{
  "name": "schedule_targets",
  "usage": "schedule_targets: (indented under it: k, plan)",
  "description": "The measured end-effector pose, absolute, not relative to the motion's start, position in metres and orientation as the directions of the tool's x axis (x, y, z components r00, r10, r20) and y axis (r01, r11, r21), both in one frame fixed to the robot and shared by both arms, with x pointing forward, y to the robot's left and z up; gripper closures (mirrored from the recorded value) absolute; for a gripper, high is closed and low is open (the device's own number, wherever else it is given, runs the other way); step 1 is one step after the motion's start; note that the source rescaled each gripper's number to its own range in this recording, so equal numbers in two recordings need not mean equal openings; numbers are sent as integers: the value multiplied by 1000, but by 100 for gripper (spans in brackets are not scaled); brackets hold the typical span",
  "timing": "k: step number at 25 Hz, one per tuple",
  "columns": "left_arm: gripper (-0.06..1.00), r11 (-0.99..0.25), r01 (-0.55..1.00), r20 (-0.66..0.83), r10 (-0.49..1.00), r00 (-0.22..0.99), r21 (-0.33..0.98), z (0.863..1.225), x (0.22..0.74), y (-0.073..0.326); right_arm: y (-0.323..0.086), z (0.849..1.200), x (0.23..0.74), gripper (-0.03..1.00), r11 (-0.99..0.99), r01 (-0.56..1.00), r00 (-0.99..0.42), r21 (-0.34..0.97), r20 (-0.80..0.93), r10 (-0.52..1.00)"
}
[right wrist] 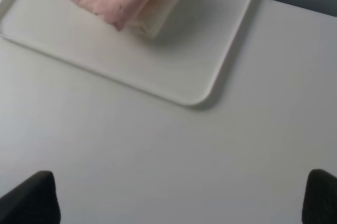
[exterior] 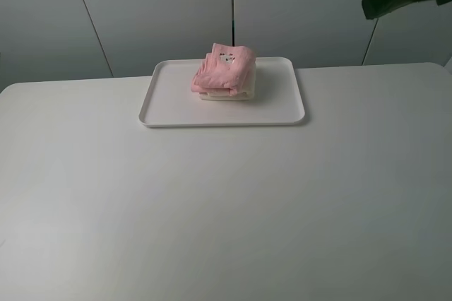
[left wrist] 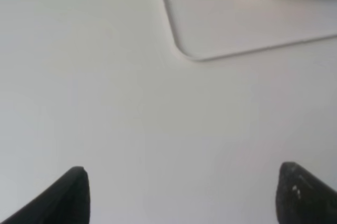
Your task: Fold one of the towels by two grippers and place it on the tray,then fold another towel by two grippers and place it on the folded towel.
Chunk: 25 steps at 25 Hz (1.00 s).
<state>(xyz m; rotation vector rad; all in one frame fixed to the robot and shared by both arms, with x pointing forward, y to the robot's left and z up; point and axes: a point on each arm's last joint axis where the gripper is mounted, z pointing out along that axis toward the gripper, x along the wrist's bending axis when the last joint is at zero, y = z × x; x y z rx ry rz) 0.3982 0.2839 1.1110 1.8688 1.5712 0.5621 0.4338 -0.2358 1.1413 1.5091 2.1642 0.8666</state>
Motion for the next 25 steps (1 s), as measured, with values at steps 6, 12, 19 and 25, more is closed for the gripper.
schedule_targets:
  k: [6,12,19,25]
  plan:
    - [2,-57,696,-91,980,175,715,1097,343,284,-264,1130,344,-3,193,652,-318,733,33,948]
    - [2,-27,663,-113,979,168,748,1088,296,283,-282,1109,281,-3,188,638,-308,746,24,951]
    - [2,-42,551,-73,980,186,834,1083,248,284,-294,1089,239,-3,134,567,-283,813,40,958]
    - [2,-72,470,-14,984,177,879,1075,215,287,-301,1072,215,-3,113,484,-286,868,35,957]
